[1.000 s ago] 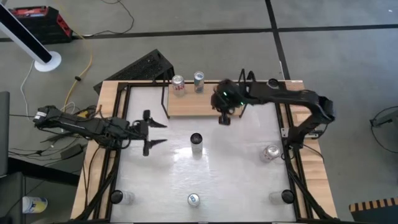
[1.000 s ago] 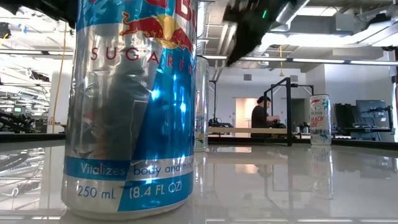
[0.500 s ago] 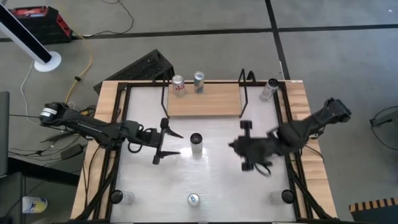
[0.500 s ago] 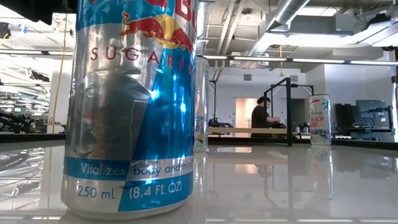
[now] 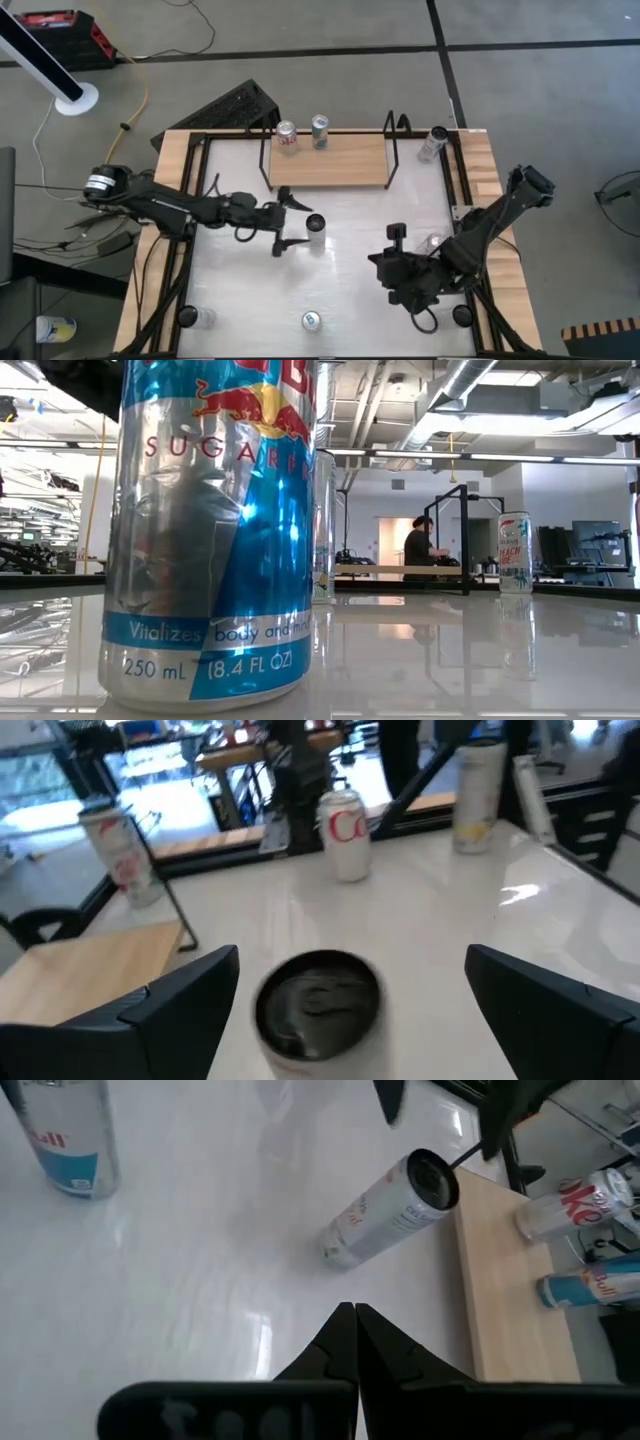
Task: Place canned beverage on shelf
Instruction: Put the top white-yellow soda can on the shelf
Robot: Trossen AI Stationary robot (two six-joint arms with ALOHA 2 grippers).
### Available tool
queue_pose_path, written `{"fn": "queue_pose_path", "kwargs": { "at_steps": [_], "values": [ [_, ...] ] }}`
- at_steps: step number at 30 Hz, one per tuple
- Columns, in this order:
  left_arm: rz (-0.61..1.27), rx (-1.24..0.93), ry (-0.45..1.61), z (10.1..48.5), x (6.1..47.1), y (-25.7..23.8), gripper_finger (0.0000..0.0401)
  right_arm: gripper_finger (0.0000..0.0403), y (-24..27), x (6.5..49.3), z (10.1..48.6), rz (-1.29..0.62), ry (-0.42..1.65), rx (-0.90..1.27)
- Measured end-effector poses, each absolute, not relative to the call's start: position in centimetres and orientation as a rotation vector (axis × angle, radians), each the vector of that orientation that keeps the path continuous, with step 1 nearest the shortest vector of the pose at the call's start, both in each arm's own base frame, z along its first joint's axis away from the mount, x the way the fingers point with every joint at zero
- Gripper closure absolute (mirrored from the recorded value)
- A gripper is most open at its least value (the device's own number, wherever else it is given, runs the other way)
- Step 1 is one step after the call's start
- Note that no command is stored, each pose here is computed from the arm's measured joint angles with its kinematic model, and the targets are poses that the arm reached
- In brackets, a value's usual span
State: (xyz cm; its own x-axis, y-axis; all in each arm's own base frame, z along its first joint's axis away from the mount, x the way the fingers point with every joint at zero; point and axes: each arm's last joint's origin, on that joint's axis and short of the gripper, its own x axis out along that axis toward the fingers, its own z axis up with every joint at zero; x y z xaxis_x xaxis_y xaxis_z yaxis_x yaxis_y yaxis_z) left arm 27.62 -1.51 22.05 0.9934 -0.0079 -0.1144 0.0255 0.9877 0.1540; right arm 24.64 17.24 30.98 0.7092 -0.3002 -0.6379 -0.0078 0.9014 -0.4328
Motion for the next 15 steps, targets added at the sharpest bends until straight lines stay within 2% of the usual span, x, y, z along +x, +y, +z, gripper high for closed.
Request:
{"fn": "queue_pose_path", "kwargs": {
  "at_steps": [15],
  "values": [
    [-0.126,0.063,0.231,19.0,32.0,0.2,0.0024,0.0382,16.9,24.9,31.0,-0.180,0.778,-0.402]
  ]
}}
